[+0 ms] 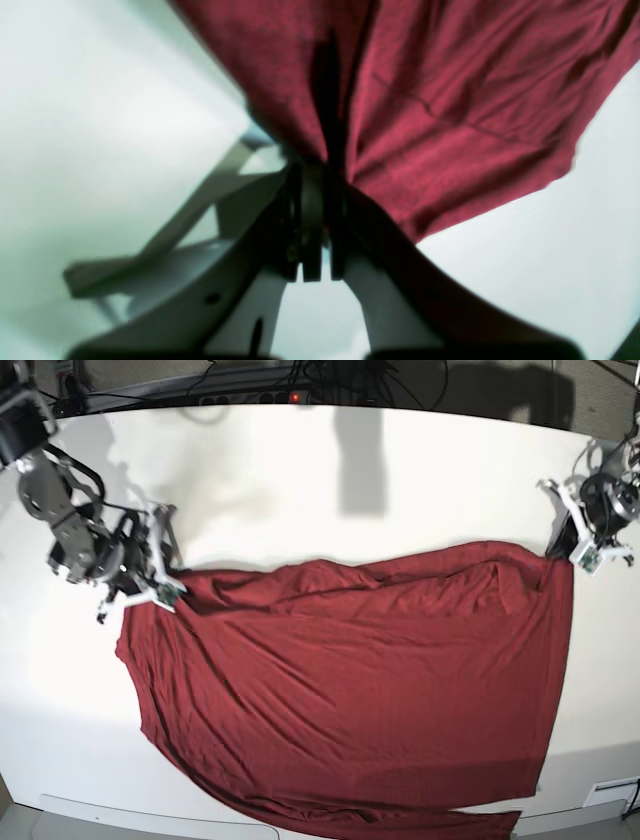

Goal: Fold the T-shirt properly
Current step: 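Drag the held shirt edge across the table with both grippers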

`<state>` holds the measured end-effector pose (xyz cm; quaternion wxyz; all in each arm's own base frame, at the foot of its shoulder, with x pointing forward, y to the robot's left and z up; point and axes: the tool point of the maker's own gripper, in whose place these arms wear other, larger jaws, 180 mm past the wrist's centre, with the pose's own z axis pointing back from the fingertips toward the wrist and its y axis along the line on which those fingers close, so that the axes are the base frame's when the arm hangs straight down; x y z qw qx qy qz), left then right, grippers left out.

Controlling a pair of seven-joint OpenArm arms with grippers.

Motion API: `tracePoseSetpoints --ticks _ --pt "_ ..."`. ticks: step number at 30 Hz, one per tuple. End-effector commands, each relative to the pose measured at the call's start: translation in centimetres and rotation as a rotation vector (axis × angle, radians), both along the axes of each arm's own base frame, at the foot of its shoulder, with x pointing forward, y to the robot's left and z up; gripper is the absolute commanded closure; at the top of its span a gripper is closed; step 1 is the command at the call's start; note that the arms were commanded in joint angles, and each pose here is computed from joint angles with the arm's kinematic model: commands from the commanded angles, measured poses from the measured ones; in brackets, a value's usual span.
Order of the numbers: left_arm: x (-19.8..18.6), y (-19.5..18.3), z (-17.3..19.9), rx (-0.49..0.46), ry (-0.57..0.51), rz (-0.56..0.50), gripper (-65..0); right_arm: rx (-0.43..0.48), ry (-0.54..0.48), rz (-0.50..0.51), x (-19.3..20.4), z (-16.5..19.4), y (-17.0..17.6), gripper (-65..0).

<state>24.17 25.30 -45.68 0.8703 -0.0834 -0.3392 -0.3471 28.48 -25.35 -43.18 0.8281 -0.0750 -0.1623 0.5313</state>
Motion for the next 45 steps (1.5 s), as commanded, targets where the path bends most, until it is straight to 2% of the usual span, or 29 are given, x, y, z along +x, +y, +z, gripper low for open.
tracePoseSetpoints --ticks 1,5,8,14,22,28,34,37,40,45 --pt "-2.8 1.4 -1.4 0.09 0.109 -0.044 0.0 -0.036 -0.009 0.01 0.1 0.9 -1.1 0.0" --pt "-4.1 1.0 -0.5 0.068 0.102 -0.049 0.0 -0.062 0.013 0.025 -1.7 0.9 -2.0 0.0" --pt "-4.1 1.8 0.8 0.051 0.068 -0.003 0.0 -0.045 -0.007 -0.002 -1.6 1.5 -2.4 0.0" --pt "-1.2 4.5 4.8 0.002 -0.064 0.137 0.0 0.052 -0.1 -0.097 1.0 4.3 -3.1 0.0" --pt "2.1 4.7 7.1 -0.035 -0.157 0.174 0.0 0.078 -0.15 -0.122 3.1 5.3 -3.3 0.0" --pt "5.0 6.5 9.0 0.007 -0.26 0.268 0.0 0.135 -0.195 -0.157 5.9 5.3 -1.9 0.0" --pt "6.6 6.9 10.1 0.027 -0.304 0.268 0.0 0.123 -0.219 -0.174 8.0 4.4 -1.2 0.0" --pt "7.7 7.4 10.6 0.026 -0.331 0.302 0.0 0.116 -0.214 -0.189 8.6 3.8 -1.1 0.0" --pt "8.5 7.5 10.4 0.02 -0.342 0.323 0.0 0.125 -0.207 -0.203 8.8 3.4 -1.1 0.0" --pt "9.2 6.8 8.5 0.066 -0.338 0.315 0.0 0.102 -0.217 -0.204 9.3 3.3 -1.8 0.0"
